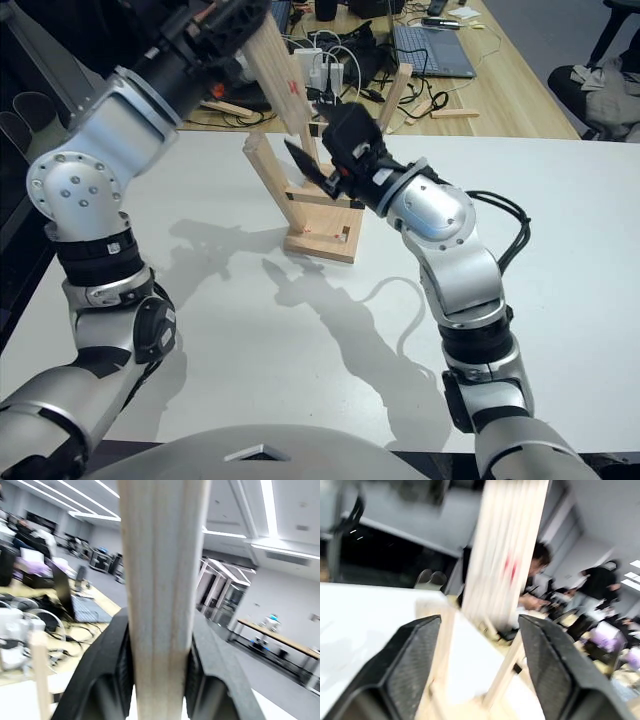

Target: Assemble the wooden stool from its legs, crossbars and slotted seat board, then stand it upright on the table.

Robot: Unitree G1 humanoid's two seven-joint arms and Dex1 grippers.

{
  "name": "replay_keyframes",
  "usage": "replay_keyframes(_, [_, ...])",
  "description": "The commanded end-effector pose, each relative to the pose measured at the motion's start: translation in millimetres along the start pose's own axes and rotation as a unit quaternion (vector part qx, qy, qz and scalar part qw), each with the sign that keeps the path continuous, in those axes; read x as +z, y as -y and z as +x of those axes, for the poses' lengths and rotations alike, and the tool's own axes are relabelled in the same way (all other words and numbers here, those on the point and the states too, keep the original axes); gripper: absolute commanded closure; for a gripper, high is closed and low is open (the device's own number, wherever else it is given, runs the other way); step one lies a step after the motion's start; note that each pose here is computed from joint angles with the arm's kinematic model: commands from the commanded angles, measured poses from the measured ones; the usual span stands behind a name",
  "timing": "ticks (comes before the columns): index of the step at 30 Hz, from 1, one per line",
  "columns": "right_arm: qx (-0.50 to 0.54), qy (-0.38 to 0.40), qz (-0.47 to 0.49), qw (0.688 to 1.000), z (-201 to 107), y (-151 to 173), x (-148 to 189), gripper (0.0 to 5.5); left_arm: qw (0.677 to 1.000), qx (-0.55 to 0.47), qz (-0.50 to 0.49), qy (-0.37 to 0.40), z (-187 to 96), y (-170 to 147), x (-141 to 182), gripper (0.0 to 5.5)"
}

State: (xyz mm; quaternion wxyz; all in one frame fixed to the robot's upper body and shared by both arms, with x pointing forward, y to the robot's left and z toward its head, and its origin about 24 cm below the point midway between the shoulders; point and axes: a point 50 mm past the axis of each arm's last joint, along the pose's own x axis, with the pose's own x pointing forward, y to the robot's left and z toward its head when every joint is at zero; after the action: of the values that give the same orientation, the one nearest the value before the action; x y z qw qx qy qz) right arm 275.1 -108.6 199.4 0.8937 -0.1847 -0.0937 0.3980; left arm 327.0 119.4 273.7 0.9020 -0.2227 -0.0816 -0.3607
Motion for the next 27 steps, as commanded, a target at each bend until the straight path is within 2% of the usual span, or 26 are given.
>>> replay_keyframes(1, [0.024,0.016,0.023,0.999,-12.3,16.8,14.2,2.16,0.999,0.000,0.040,0.025,2.5,-5.1,25.3,4.49])
replay_keyframes(6, [0.079,0.114,0.176,0.975,-21.1,38.8,58.3,2.16,0.982,-0.057,0.175,-0.031,-7.9,-11.5,45.7,4.49])
replay_keyframes(10, [0.163,0.158,0.237,0.945,-27.3,40.0,85.4,2.16,0.933,-0.181,0.268,-0.155,-26.2,-8.7,45.8,4.49])
replay_keyframes(18, [0.231,0.165,0.226,0.932,-22.5,24.3,103.4,2.16,0.851,-0.343,0.263,-0.299,-56.8,16.5,14.8,4.49])
replay_keyframes(23, [0.271,0.159,0.224,0.923,-19.2,10.5,104.3,2.16,0.843,-0.357,0.255,-0.312,-59.1,23.3,1.6,4.49])
replay_keyframes(27, [0.273,0.157,0.229,0.921,-17.4,7.9,103.8,2.82,0.841,-0.362,0.252,-0.314,-58.9,27.0,0.0,4.49])
